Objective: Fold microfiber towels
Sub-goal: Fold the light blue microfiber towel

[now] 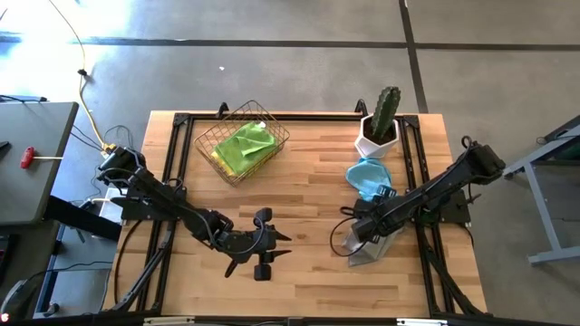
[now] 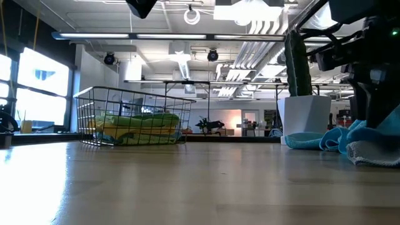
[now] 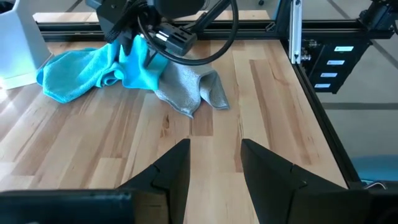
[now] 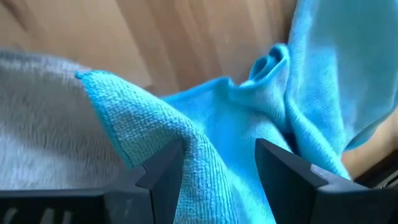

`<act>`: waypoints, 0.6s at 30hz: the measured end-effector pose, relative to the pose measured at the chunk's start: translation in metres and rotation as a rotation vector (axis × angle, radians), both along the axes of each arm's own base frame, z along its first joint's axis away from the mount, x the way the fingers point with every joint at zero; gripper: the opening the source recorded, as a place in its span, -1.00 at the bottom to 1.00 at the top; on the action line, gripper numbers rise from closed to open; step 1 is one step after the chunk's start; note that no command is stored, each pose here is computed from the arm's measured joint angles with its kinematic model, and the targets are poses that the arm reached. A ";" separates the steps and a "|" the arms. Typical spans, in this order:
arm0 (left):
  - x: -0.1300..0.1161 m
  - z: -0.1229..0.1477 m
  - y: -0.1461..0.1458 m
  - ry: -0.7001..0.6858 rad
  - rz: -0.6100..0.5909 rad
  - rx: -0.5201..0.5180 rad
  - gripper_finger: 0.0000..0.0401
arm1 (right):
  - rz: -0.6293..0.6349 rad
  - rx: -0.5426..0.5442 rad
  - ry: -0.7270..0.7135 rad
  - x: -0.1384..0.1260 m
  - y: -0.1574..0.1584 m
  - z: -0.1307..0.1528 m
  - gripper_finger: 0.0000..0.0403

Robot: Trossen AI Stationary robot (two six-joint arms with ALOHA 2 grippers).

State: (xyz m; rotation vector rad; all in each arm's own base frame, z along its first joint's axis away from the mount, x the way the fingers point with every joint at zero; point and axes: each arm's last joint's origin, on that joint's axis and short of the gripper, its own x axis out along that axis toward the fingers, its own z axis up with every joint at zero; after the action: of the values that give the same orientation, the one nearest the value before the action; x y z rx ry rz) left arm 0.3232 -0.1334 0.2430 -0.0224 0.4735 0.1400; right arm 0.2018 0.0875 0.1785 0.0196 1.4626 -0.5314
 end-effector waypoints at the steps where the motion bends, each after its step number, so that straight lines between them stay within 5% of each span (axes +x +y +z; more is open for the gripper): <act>1: 0.000 0.000 0.000 0.000 0.000 0.000 -0.35 | -0.002 0.013 0.011 -0.001 0.000 0.000 -0.04; 5: 0.000 0.000 0.000 0.000 0.002 0.001 -0.35 | 0.001 0.089 0.053 -0.002 0.002 -0.001 -0.13; 10: 0.000 0.000 0.000 0.000 0.002 0.001 -0.35 | -0.003 0.180 0.099 -0.003 0.005 -0.001 -0.48; 15: 0.000 0.000 0.000 0.000 0.002 0.001 -0.35 | -0.003 0.188 0.103 -0.003 0.005 -0.001 -0.89; 18: 0.000 0.000 0.000 0.001 0.002 0.001 -0.35 | 0.018 0.189 0.106 -0.003 0.005 -0.001 -0.97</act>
State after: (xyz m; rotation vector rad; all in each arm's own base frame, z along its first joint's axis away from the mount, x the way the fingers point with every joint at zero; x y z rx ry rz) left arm 0.3231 -0.1333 0.2429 -0.0214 0.4741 0.1419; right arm 0.1986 0.0927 0.1774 0.1295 1.6119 -0.3828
